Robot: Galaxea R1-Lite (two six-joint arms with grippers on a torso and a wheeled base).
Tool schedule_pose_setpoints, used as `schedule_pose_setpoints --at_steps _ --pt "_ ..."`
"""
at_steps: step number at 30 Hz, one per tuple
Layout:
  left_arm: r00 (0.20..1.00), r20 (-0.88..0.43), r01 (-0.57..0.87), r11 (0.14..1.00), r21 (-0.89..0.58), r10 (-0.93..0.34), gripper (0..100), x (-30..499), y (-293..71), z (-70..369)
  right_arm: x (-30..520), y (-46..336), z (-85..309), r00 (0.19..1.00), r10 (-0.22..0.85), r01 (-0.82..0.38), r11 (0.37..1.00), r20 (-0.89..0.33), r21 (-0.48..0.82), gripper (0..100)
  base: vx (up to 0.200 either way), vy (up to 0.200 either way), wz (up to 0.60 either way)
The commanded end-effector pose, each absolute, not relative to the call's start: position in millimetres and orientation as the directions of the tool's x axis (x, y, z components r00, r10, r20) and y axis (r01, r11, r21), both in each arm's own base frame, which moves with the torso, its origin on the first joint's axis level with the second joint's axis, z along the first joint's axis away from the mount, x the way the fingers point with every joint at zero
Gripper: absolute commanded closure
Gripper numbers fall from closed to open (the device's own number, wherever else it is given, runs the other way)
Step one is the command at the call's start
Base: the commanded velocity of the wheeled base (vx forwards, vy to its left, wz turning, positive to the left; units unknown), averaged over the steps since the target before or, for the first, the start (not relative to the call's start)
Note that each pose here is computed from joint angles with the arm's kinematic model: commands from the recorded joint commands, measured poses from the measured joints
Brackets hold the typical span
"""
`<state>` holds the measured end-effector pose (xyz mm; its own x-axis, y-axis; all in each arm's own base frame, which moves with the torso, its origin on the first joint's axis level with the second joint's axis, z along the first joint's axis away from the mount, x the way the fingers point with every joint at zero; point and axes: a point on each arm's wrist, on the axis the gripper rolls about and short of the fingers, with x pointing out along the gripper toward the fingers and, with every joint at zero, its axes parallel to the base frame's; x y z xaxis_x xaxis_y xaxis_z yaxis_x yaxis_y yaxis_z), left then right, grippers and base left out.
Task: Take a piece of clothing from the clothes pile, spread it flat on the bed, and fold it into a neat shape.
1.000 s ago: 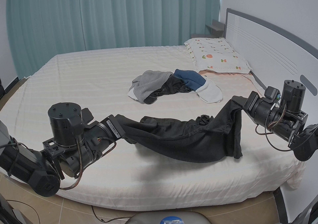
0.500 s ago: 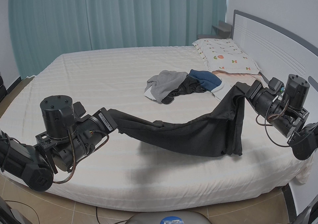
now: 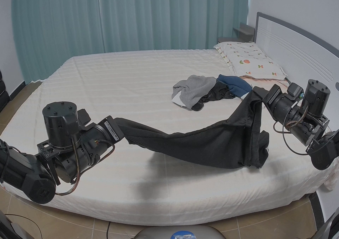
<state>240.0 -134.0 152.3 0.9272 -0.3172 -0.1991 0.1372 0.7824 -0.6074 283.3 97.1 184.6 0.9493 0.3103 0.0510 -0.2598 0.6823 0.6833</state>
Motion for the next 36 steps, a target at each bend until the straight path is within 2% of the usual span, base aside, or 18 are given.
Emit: schedule_pose_setpoints --at_steps 1,8,36 --pt "0.927 -0.202 0.137 0.786 -0.602 -0.316 100 238.8 -133.2 151.6 284.0 97.3 182.8 0.950 0.310 -0.254 0.686 0.041 0.682 100 0.000 0.200 0.00" --pt "0.925 -0.212 0.134 0.792 -0.596 -0.317 100 238.9 -133.3 149.7 290.0 98.4 174.4 0.951 0.308 -0.241 0.705 0.018 0.667 100 0.000 0.200 0.00" --pt "0.923 -0.220 0.131 0.793 -0.594 -0.317 100 239.1 -133.5 147.7 289.1 98.7 176.3 0.950 0.312 -0.250 0.701 0.028 0.668 100 0.000 0.200 0.00"
